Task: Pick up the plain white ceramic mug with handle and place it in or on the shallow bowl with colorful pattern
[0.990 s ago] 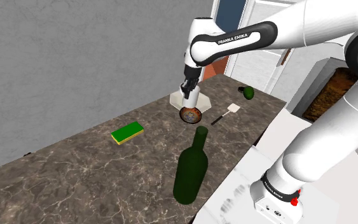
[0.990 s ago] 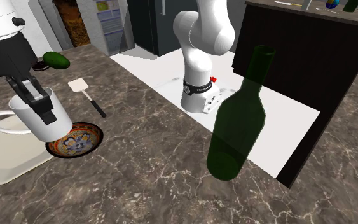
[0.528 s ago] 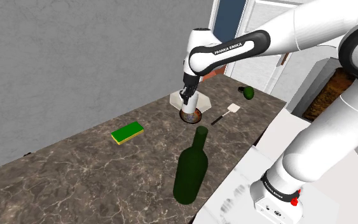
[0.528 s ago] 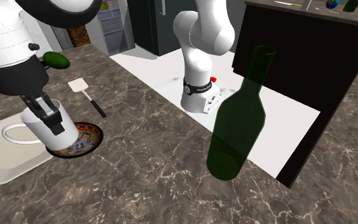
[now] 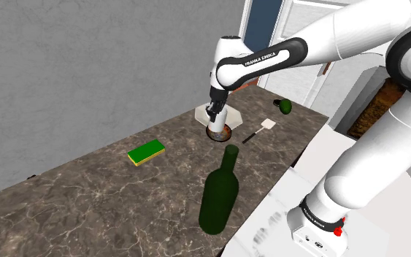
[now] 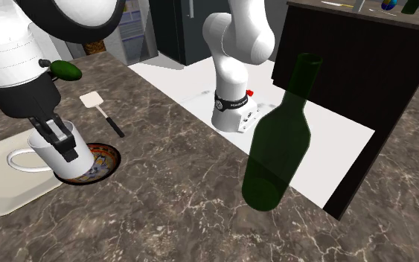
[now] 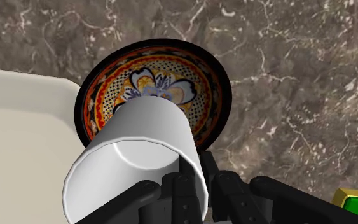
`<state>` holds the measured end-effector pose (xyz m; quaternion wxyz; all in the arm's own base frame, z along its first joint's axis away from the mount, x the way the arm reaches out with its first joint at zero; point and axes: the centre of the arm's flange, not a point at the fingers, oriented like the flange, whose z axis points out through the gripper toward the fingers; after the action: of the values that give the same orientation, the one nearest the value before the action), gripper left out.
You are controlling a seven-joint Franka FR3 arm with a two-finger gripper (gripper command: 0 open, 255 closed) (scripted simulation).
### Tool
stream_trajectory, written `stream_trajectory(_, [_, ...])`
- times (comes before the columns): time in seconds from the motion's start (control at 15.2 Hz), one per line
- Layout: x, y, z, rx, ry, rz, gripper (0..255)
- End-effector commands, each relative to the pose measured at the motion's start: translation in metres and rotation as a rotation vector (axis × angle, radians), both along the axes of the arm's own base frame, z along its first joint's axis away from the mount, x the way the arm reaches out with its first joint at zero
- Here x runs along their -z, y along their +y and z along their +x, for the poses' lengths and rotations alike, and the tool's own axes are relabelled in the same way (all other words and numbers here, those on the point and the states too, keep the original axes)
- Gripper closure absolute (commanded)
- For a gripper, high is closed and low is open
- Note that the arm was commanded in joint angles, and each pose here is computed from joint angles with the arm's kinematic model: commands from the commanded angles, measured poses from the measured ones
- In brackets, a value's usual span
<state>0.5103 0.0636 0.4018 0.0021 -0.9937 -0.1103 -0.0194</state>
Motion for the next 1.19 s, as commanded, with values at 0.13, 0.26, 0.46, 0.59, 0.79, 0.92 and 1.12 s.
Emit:
stream_trajectory(0.13, [0.0, 0.0, 0.0, 0.0, 0.0, 0.0, 0])
stream_trajectory(0.26, [0.0, 0.0, 0.0, 0.0, 0.0, 0.0, 0])
stream_trajectory(0.46, [-0.013, 0.0, 0.0, 0.0, 0.0, 0.0, 0])
stream_trajectory(0.59, [-0.04, 0.0, -0.002, 0.0, 0.0, 0.0, 0])
stream_trajectory(0.79, [-0.05, 0.0, -0.002, 0.0, 0.0, 0.0, 0])
stream_trajectory(0.92, [-0.05, 0.0, -0.002, 0.0, 0.0, 0.0, 0])
stream_trajectory(1.12, [-0.05, 0.0, -0.002, 0.0, 0.0, 0.0, 0])
